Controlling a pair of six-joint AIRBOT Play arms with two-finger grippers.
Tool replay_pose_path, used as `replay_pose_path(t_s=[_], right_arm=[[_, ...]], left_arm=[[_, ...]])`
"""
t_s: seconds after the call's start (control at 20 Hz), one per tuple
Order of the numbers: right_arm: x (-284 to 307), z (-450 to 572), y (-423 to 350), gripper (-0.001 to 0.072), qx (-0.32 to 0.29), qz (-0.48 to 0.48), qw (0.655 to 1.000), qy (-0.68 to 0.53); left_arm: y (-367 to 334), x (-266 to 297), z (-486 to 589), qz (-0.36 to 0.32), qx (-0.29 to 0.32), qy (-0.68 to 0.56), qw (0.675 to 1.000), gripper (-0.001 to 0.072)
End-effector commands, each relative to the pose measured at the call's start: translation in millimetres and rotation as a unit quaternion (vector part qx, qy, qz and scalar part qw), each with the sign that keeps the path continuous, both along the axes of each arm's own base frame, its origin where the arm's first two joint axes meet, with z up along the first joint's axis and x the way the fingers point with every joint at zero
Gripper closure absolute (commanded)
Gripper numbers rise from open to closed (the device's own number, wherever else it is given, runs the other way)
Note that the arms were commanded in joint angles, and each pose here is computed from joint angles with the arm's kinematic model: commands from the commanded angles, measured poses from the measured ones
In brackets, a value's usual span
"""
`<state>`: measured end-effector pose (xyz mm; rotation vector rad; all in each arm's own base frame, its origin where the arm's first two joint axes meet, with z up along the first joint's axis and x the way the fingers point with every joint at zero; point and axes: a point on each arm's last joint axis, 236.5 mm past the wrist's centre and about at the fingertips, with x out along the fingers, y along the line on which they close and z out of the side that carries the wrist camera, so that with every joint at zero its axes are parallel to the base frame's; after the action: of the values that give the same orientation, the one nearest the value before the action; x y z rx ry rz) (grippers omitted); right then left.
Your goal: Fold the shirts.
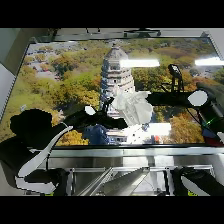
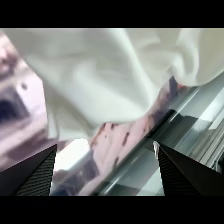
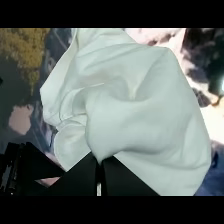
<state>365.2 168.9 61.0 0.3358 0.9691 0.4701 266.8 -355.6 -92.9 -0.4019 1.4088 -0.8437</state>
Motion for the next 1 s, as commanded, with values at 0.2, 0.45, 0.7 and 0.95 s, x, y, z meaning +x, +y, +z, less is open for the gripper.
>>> replay_pose_path(t_s=[0.2, 0.45, 0.7, 0.95], right_arm=[[-2.1, -1.8, 0.2, 0.0695, 0.000, 0.002, 1.000, 0.006], [-2.3, -1.5, -0.4, 0.0695, -0.004, 0.007, 1.000, 0.002], [10.3, 83.9, -33.5, 0.0695, 0.021, -0.029, 0.997, -0.075], [-20.9, 177.0, -88.3, 0.0695, 0.023, -0.085, 0.986, -0.143]], left_arm=[[-36.0, 39.0, 8.4, 0.002, -0.021, -0.036, 0.999, 0.0271], [-47.1, 10.1, 19.7, -0.077, -0.048, 0.024, 0.996, 0.0701], [-20.2, 48.9, 160.7, -0.082, -0.129, -0.057, 0.987, 0.0702], [63.1, 60.6, 393.9, -0.024, -0.196, -0.272, 0.942, 0.0681]])
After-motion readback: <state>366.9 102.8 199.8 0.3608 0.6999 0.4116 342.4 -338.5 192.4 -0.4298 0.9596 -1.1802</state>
